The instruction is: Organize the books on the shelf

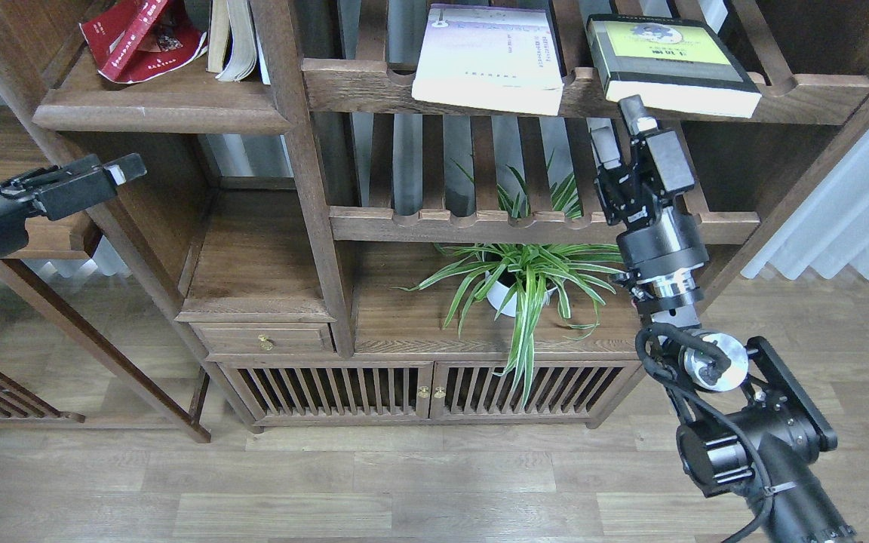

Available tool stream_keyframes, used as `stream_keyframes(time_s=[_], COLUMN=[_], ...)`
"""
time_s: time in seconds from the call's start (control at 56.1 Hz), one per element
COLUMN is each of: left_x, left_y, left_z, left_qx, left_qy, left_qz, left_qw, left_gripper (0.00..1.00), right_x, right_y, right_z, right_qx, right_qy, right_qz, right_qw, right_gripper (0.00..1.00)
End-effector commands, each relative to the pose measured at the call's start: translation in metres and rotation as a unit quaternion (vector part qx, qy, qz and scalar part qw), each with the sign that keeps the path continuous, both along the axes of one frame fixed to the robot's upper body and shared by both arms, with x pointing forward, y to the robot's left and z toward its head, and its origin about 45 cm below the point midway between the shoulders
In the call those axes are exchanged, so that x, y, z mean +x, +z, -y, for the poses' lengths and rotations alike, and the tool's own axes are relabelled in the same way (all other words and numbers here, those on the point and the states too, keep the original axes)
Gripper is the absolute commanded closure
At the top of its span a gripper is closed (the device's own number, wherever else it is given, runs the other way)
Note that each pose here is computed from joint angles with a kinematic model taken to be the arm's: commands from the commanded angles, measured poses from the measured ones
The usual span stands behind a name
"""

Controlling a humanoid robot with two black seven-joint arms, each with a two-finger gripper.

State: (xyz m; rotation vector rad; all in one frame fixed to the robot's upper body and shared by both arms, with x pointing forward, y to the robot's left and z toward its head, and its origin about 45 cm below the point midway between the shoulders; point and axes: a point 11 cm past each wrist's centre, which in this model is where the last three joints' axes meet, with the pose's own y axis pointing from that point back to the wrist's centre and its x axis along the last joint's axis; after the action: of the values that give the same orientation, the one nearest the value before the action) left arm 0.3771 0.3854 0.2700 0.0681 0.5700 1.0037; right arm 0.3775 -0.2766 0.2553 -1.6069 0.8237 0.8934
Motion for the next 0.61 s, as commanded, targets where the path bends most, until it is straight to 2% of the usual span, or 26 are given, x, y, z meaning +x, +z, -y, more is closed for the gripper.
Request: stream_keyframes(time_s=[0.0, 0.089, 0.196, 0.214, 0.374, 0.588], left_x=[0.000, -0.001, -0.001, -0.001, -0.002, -0.003], left_y=[-0.001, -0.001, -0.002, -0.003, -0.004, -0.005], left_z=[0.000, 0.000, -0.002, -0.002, -0.002, -0.003], left_qx=[0.000, 0.000, 0.002, 0.001, 0.001, 0.002], left_qy=[0.000, 0.001, 0.002, 0.002, 0.002, 0.003], left_qz=[-0.001, -0.002, -0.003, -0.004, -0.005, -0.007], left_qw=[1.000, 1.000, 1.000, 1.000, 1.000, 1.000], left_gripper=[0.00, 0.00, 0.00, 0.00, 0.00, 0.00], right_x=[0.001, 0.002, 0.003, 0.002, 0.001, 0.000], right_y=[0.004, 0.006, 0.008, 0.008, 0.007, 0.007], right_z=[0.005, 0.009, 0.016, 0.020, 0.024, 0.032], right_qx=[-0.003, 0.004, 0.013, 0.012, 0.005, -0.006], right_qy=[-0.005, -0.015, -0.036, -0.044, -0.047, -0.052], right_qz=[0.005, 0.007, 0.010, 0.010, 0.008, 0.008], right_qw=[1.000, 1.000, 0.999, 0.999, 0.999, 0.999], right_gripper=[0.19, 0.21, 0.34, 0.41, 0.59, 0.77])
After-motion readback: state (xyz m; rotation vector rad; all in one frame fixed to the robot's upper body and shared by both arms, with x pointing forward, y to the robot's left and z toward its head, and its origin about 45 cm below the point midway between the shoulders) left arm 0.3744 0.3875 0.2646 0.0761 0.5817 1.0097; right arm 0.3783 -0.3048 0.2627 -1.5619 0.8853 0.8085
